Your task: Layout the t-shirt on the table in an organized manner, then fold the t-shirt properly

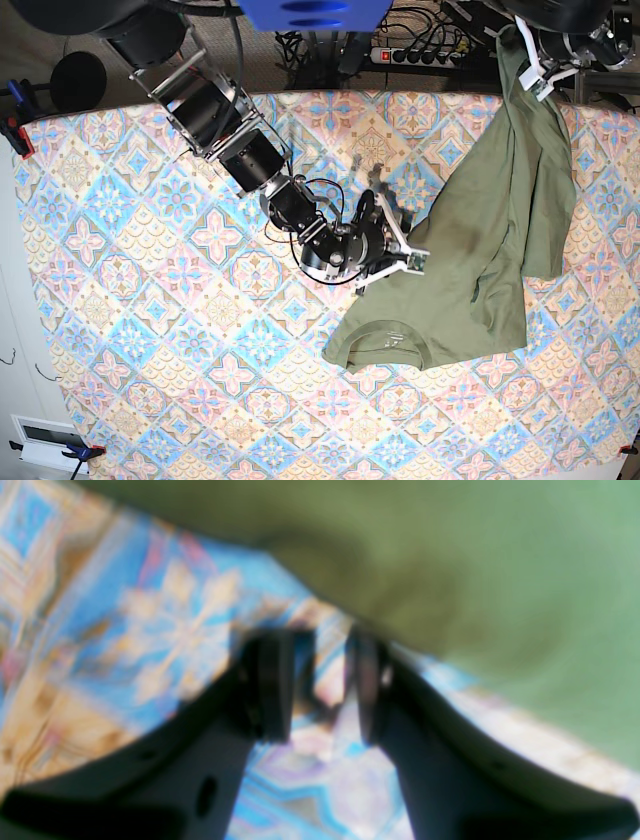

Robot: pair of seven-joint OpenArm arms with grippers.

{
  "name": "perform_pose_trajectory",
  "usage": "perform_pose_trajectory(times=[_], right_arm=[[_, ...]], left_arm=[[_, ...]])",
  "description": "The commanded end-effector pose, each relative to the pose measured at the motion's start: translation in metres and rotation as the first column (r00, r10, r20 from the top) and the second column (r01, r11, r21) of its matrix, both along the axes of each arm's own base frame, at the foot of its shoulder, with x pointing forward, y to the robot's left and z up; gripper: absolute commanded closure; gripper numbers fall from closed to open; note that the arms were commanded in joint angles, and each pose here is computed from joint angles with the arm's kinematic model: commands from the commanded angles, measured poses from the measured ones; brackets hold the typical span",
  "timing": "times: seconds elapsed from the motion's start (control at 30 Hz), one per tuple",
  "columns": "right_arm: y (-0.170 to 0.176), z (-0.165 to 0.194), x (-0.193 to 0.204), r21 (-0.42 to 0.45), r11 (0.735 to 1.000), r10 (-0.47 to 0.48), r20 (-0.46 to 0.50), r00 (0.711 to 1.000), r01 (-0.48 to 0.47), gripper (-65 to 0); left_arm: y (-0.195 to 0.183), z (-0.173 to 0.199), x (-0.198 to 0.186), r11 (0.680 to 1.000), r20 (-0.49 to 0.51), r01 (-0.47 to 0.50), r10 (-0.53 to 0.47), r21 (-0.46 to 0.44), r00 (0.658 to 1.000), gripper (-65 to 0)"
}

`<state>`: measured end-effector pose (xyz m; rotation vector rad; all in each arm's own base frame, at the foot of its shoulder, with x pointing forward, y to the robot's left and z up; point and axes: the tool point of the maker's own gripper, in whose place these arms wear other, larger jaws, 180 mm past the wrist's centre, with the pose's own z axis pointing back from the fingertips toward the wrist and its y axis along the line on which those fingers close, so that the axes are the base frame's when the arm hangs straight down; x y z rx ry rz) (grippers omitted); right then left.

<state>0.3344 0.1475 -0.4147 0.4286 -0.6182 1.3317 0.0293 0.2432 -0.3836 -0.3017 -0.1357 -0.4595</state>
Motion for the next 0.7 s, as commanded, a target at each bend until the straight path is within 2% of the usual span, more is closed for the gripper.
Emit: perform_pose_trajectory(times=[0.0, 0.17, 0.33, 0.53, 0.6, 0.67], right_arm=[[0.012, 0.023, 0.011, 0.051, 0.999, 0.009, 0.04, 0.999, -0.011, -20.4], [0.029, 0.061, 0.017, 0.12, 0.992, 0.03, 0.134, 0.991, -0.047, -20.4], [0.037, 0.09, 0.019, 0.142, 0.987, 0.047, 0.208, 0.977, -0.077, -20.3], [0.039, 0.079, 0.015, 0.161, 0.984, 0.047, 0.179, 0.983, -0.076, -20.1], [0.037, 0.069, 0.014, 0.17, 0.983, 0.041, 0.15, 0.988, -0.067, -18.2], [0.038, 0.064, 0.013, 0.196, 0.979, 0.037, 0.132, 0.991, -0.063, -16.4]], left_arm=[[0.0, 0.004, 0.002, 1.0, 0.012, 0.01, -0.01, -0.002, 1.0, 0.0], [0.0, 0.005, 0.008, 1.0, 0.027, 0.008, -0.008, -0.002, 1.0, 0.0], [-0.004, 0.004, 0.013, 0.999, 0.051, -0.026, 0.027, -0.019, 0.998, 0.0], [-0.008, 0.006, 0.033, 0.993, 0.127, -0.108, 0.113, -0.045, 0.985, 0.0], [-0.007, 0.007, 0.036, 0.985, 0.151, -0.162, 0.168, -0.055, 0.974, 0.0], [-0.011, 0.009, 0.047, 0.983, 0.182, -0.168, 0.178, -0.069, 0.967, 0.0]])
